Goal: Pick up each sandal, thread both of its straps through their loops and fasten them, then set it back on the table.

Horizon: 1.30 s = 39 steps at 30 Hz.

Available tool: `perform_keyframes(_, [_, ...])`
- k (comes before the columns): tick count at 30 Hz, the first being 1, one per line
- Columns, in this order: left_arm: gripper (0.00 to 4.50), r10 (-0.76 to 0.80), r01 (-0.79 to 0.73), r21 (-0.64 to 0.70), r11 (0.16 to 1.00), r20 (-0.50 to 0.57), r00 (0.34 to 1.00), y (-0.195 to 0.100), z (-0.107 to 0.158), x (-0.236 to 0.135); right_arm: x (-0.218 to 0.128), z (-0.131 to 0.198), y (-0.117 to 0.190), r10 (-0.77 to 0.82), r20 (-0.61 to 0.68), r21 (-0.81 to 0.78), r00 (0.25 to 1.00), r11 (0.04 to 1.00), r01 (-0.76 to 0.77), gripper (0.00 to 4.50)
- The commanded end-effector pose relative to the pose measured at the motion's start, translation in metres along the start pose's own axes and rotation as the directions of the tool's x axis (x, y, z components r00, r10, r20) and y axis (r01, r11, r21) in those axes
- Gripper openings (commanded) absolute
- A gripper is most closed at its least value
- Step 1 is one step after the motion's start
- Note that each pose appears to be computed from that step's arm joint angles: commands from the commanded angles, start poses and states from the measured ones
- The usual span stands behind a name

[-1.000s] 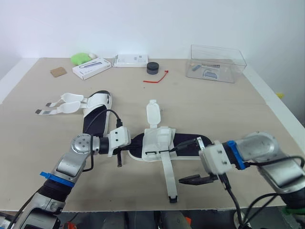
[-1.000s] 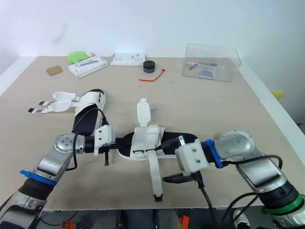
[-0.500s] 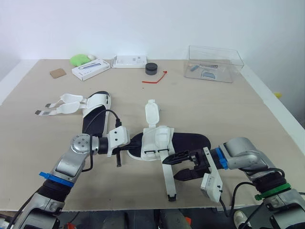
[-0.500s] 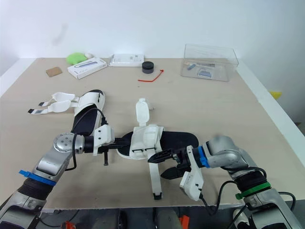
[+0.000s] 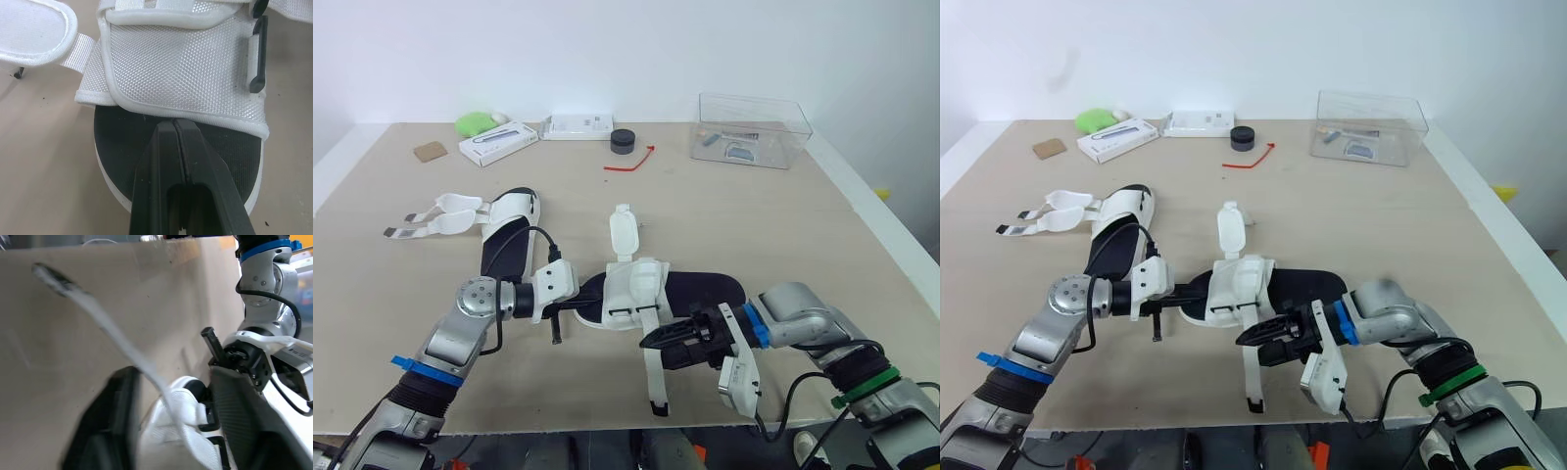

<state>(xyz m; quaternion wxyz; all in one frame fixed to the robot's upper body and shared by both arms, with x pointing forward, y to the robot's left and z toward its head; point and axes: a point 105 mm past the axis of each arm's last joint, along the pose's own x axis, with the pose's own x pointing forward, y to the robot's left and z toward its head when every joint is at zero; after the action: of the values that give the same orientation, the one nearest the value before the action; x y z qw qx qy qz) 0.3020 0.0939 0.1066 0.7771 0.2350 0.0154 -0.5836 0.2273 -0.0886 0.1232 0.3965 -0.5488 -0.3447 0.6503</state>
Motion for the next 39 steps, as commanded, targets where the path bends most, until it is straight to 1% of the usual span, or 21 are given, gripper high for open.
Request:
perform_keyframes(1, [0.0,0.0,0.0,0.013,1.0,-0.007,1.0,-0.001,0.001,-0.002,-0.002,0.005,-0.006,-0.033,0.024,0.03,0.999,0.999,0.032,0.92])
perform_keyframes(2, [0.0,0.001,-0.001,0.013,1.0,-0.008,1.0,-0.001,0.001,-0.002,-0.002,0.004,-0.007,-0.049,0.024,0.062,0.999,0.997,0.048,0.35])
perform_keyframes(3, [0.0,0.001,-0.001,0.013,1.0,-0.008,1.0,-0.001,0.001,-0.002,-0.003,0.003,-0.008,-0.072,0.019,0.098,0.997,0.993,0.069,0.07])
perform_keyframes(7, [0.0,0.002,-0.002,0.013,1.0,-0.013,1.0,-0.001,-0.001,-0.003,-0.005,-0.001,-0.018,-0.177,0.007,0.254,0.984,0.952,0.169,0.07])
perform_keyframes(10, [0.0,0.003,-0.003,0.012,1.0,-0.014,1.0,-0.001,-0.001,-0.003,-0.007,-0.003,-0.033,-0.277,-0.001,0.369,0.961,0.893,0.258,0.07])
perform_keyframes(12, [0.0,0.005,-0.004,0.011,1.0,-0.014,1.0,0.0,-0.001,-0.003,-0.011,-0.008,-0.05,-0.382,-0.035,0.517,0.924,0.784,0.344,0.07])
perform_keyframes(14, [0.0,0.004,-0.004,0.01,1.0,-0.014,1.0,0.0,-0.001,-0.003,-0.016,-0.017,-0.066,-0.468,-0.093,0.667,0.879,0.626,0.404,0.07])
perform_keyframes(16, [0.0,0.004,-0.004,0.008,1.0,-0.014,1.0,0.0,-0.001,-0.003,-0.02,-0.027,-0.074,-0.498,-0.155,0.763,0.853,0.488,0.423,0.07])
perform_keyframes(18, [0.0,0.004,-0.004,0.007,1.0,-0.014,1.0,-0.001,-0.001,-0.003,-0.023,-0.039,-0.076,-0.502,-0.225,0.824,0.835,0.36,0.438,0.07])
perform_keyframes(20, [0.0,0.005,-0.005,0.006,1.0,-0.014,1.0,-0.001,-0.001,-0.003,-0.025,-0.048,-0.076,-0.489,-0.288,0.857,0.823,0.252,0.449,0.07])
perform_keyframes(23, [0.0,0.006,-0.006,0.004,1.0,-0.013,1.0,-0.001,-0.001,-0.003,-0.027,-0.061,-0.071,-0.45,-0.374,0.867,0.811,0.14,0.478,0.07])
perform_keyframes(25, [0.0,0.006,-0.006,0.003,1.0,-0.013,1.0,-0.001,-0.002,-0.003,-0.028,-0.066,-0.071,-0.442,-0.397,0.866,0.804,0.111,0.489,0.07])
perform_keyframes(28, [0.0,0.007,-0.007,0.003,1.0,-0.013,1.0,-0.001,-0.001,-0.002,-0.03,-0.077,-0.067,-0.407,-0.458,0.857,0.79,0.032,0.514,0.07])
perform_keyframes(31, [0.0,0.009,-0.009,0.003,1.0,-0.014,1.0,-0.001,-0.001,-0.003,-0.032,-0.084,-0.056,-0.354,-0.504,0.845,0.788,-0.012,0.535,0.07])
perform_keyframes(34, [0.0,0.01,-0.01,0.002,1.0,-0.016,1.0,0.0,-0.002,-0.004,-0.033,-0.087,-0.05,-0.326,-0.521,0.842,0.788,-0.048,0.537,0.07])
perform_keyframes(35, [0.0,0.01,-0.01,0.002,1.0,-0.016,1.0,0.0,-0.002,-0.004,-0.034,-0.088,-0.049,-0.323,-0.53,0.836,0.784,-0.044,0.547,0.71])
perform_keyframes(36, [0.0,0.009,-0.009,0.001,1.0,-0.017,1.0,0.0,-0.002,-0.004,-0.035,-0.089,-0.049,-0.322,-0.534,0.832,0.782,-0.039,0.553,0.72])
perform_keyframes(37, [0.0,0.009,-0.009,0.001,1.0,-0.017,1.0,-0.001,-0.002,-0.004,-0.036,-0.089,-0.05,-0.323,-0.54,0.827,0.777,-0.031,0.562,1.23])
perform_keyframes(38, [0.0,0.008,-0.008,0.001,1.0,-0.018,1.0,-0.001,-0.002,-0.004,-0.038,-0.09,-0.051,-0.325,-0.546,0.82,0.772,-0.018,0.572,1.32])
perform_keyframes(39, [0.0,0.008,-0.008,0.0,1.0,-0.019,1.0,-0.001,-0.002,-0.004,-0.039,-0.09,-0.053,-0.33,-0.55,0.813,0.767,-0.001,0.582,2.1])
